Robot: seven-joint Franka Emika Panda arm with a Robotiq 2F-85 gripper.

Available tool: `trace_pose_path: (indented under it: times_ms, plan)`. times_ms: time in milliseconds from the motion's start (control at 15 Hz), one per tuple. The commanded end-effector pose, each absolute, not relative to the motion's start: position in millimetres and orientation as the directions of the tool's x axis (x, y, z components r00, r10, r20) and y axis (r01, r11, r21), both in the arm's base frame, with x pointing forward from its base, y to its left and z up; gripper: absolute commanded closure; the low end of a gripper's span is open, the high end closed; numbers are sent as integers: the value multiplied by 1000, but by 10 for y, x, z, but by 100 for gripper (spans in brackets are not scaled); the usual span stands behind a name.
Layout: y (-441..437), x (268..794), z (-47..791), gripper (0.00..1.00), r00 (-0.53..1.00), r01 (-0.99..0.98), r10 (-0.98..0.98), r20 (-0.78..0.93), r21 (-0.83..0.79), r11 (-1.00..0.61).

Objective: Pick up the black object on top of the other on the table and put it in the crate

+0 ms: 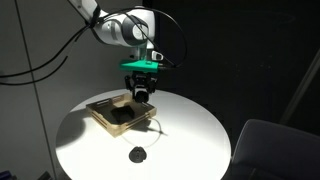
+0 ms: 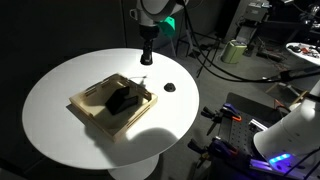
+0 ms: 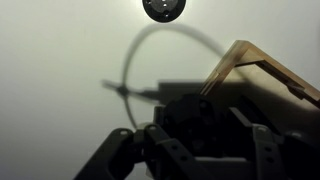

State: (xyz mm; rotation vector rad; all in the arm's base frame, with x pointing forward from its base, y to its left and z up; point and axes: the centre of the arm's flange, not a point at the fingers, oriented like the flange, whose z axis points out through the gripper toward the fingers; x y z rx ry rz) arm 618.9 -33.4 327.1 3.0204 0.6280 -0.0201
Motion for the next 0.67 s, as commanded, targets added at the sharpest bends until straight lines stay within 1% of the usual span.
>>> trace_pose_path:
  times_ms: [0, 67, 333, 600]
  plan:
    - [-334, 6189, 3271, 35, 917, 399, 398, -24, 53, -916]
    - [-334, 6189, 3271, 60, 917, 399, 398, -24, 53, -916]
    - [-366, 6297, 3252, 60, 919, 395, 395, -16, 46, -917]
    - [-82, 6409, 3146, 60, 895, 446, 445, -25, 43, -894]
